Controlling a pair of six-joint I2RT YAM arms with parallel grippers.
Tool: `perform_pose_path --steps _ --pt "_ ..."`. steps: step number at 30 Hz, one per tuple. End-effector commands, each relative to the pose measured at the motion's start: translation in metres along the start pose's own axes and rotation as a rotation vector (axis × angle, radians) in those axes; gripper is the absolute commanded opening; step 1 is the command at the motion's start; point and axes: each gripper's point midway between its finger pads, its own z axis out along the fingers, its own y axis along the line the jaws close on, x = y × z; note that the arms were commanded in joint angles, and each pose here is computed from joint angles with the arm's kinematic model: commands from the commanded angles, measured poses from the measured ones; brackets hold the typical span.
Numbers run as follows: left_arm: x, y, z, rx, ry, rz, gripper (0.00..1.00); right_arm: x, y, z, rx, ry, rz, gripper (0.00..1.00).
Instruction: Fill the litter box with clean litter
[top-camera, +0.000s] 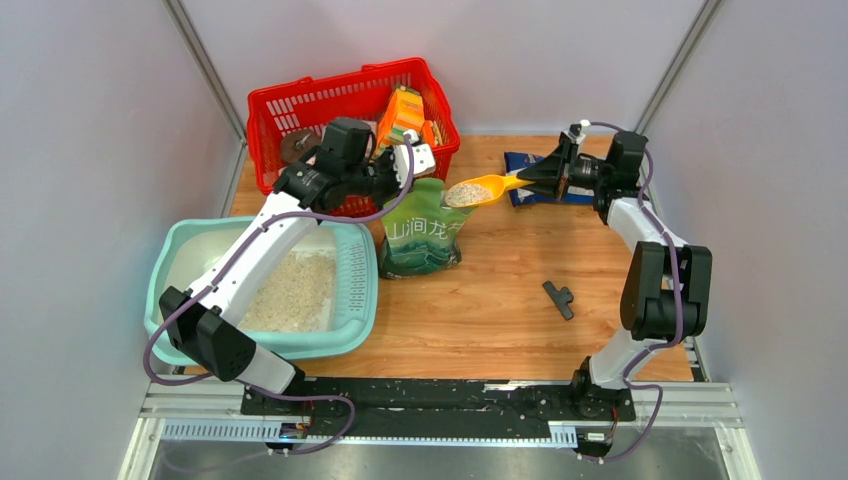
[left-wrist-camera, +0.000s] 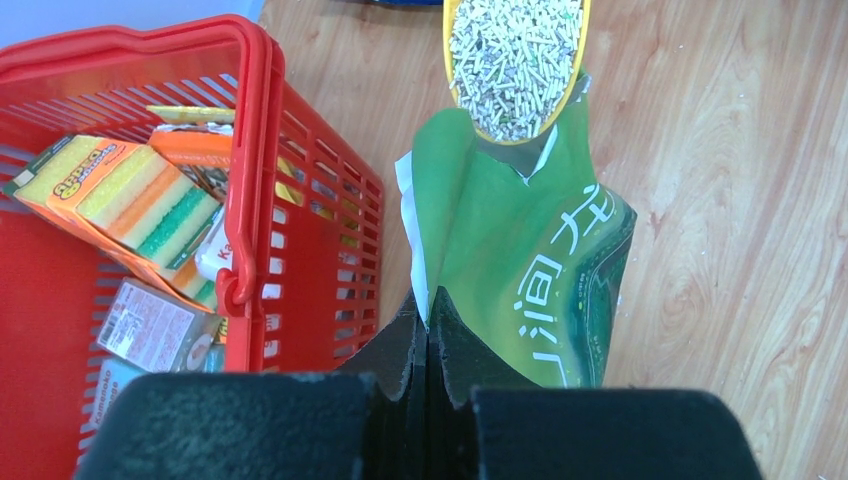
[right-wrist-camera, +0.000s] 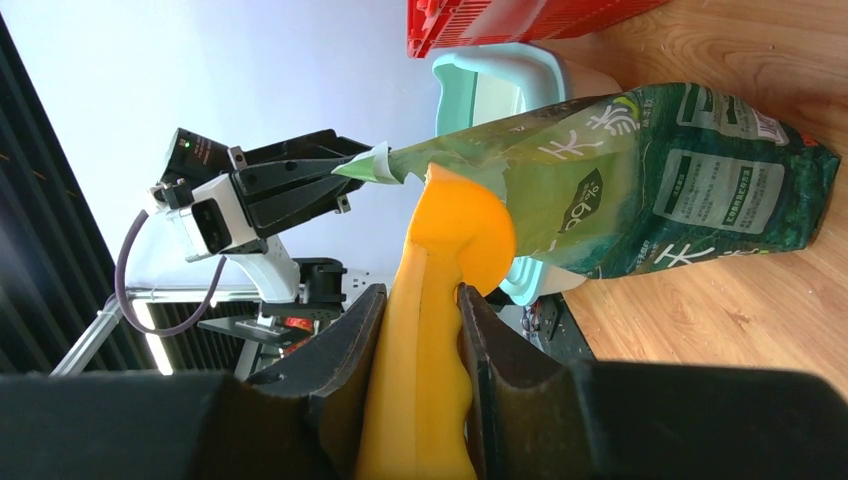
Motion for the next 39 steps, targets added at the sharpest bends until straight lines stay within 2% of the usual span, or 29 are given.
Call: perform_pose_path --steps 1,6,13,16,17,20,23,27,32,39 --pt "-0.063 0.043 -0.034 -0.192 -0.182 0.151 0.0 0.001 0.03 -0.004 -0.023 0.014 -0.083 0.0" --pt "-0.057 0.068 -0.033 -0.306 -0.133 0.111 0.0 0.008 0.034 -0.002 -0.024 0.03 -0.084 0.0" --pt "-0.053 0.081 -0.024 -0.337 -0.104 0.085 0.01 0.022 0.04 0.01 -0.026 0.07 -0.084 0.0" --pt "-0.053 0.084 -0.027 -0.352 -0.095 0.078 0.18 0.026 0.042 0.017 -0.025 0.088 -0.083 0.0" --pt "-0.052 0.084 -0.027 -0.357 -0.091 0.077 0.33 0.029 0.042 0.02 -0.026 0.099 -0.083 0.0" --pt "-0.058 0.085 -0.038 -0.384 -0.106 0.06 0.52 0.032 0.042 0.028 -0.024 0.121 -0.074 0.0" --pt "-0.071 0.086 -0.057 -0.423 -0.145 0.043 0.62 0.045 0.046 0.048 -0.031 0.179 -0.085 0.0" --pt "-0.078 0.086 -0.084 -0.478 -0.172 0.053 0.64 0.06 0.049 0.072 -0.039 0.251 -0.087 0.0" --pt "-0.065 0.094 -0.115 -0.574 -0.144 0.061 0.65 0.088 0.042 0.11 -0.045 0.375 -0.048 0.0" --pt "-0.047 0.106 -0.19 -0.792 -0.116 0.035 0.65 0.128 0.03 0.176 -0.037 0.553 0.038 0.0"
